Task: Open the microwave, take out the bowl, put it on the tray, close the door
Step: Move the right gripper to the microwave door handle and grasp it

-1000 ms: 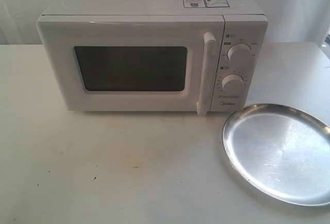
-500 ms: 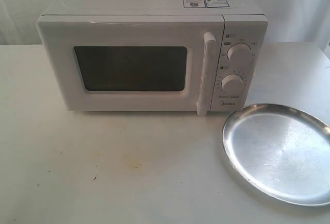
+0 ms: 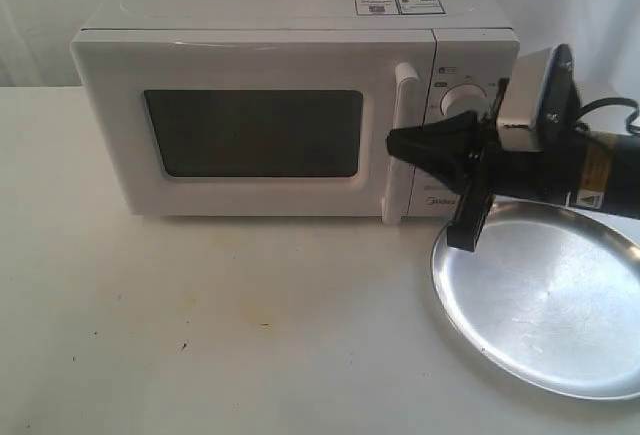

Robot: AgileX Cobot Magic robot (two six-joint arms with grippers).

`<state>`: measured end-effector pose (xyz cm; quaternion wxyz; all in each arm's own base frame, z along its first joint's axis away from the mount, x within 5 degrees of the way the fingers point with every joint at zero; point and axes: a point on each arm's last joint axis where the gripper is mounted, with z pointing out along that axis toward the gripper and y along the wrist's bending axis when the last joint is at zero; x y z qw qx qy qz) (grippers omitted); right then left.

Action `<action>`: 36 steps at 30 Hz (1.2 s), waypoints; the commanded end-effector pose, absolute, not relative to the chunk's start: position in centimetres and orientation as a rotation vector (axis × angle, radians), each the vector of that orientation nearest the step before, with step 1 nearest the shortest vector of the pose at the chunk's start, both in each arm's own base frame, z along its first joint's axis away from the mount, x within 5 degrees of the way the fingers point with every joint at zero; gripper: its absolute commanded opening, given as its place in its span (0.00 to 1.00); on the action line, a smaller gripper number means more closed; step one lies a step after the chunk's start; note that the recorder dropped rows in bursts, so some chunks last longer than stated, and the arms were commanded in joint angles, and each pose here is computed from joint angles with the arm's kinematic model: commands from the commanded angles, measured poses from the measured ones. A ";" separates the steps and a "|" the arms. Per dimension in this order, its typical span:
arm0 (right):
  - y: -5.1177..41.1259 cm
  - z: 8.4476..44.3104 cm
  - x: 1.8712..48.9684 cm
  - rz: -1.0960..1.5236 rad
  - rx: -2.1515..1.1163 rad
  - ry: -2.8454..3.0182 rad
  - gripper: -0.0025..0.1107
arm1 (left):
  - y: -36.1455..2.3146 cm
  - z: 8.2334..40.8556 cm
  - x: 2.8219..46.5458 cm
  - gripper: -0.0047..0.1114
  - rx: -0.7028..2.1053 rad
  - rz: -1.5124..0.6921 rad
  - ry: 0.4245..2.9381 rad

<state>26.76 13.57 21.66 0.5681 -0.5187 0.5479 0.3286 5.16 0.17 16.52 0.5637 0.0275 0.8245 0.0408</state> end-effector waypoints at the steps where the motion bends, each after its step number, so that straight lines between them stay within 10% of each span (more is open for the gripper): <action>1: 12.9 18.4 29.2 0.876 -1.180 1.347 0.02 | 0.1 16.6 5.2 0.04 0.061 0.084 1.935; 16: 10.9 17.8 30.8 0.759 -1.130 1.339 0.07 | 0.1 16.6 5.2 0.04 0.061 0.084 1.935; 28: 12.6 18.2 30.8 0.762 -1.077 1.316 0.62 | 0.1 16.6 5.2 0.04 0.061 0.084 1.935; 36: 12.4 17.9 31.0 0.771 -1.049 1.388 0.61 | 0.1 16.6 5.2 0.04 0.061 0.084 1.935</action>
